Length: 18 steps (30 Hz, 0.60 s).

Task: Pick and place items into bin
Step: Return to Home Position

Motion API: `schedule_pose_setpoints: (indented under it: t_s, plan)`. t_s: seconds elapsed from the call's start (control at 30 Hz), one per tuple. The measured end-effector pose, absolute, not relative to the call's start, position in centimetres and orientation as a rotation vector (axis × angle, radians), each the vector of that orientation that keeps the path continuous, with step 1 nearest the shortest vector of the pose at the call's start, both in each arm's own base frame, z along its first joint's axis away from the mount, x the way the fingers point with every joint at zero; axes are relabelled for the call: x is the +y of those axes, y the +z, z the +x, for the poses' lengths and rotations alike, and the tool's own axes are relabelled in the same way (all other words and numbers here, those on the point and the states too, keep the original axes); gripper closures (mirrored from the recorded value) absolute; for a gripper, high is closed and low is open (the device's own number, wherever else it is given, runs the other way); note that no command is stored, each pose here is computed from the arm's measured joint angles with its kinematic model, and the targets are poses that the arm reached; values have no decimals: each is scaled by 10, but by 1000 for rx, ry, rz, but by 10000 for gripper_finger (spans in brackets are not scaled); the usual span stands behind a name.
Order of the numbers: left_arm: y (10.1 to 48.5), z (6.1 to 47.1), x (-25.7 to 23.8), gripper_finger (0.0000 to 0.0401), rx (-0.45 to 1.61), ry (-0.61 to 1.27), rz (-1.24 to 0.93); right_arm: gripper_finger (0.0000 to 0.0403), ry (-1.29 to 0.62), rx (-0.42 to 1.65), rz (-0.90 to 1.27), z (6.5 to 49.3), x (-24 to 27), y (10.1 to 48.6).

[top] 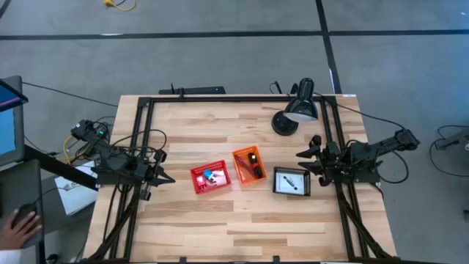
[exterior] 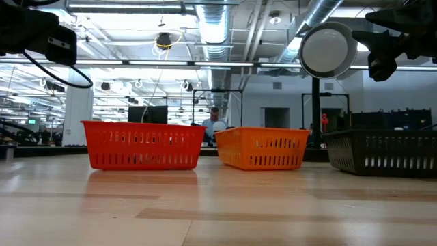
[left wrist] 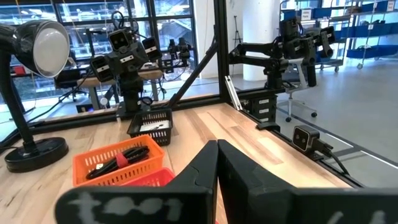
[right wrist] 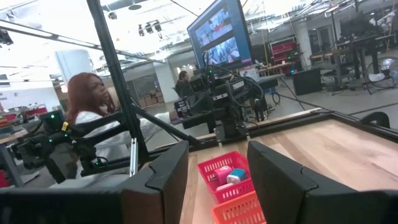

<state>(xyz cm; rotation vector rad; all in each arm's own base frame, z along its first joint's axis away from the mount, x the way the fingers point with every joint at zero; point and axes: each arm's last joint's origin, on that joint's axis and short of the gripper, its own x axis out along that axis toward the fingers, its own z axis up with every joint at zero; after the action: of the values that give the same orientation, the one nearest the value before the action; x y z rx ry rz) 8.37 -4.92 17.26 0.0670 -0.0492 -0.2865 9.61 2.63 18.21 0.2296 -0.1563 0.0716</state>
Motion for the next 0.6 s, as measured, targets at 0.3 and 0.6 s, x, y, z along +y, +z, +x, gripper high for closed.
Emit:
schedule_pose_setpoints:
  t_s: [0.3,0.6]
  plan:
    - [173,84,-49,401,-50,-286,69,244,71,-156,230,96,26,182]
    - [173,84,-49,401,-49,-287,66,244,71,-156,230,96,26,182]
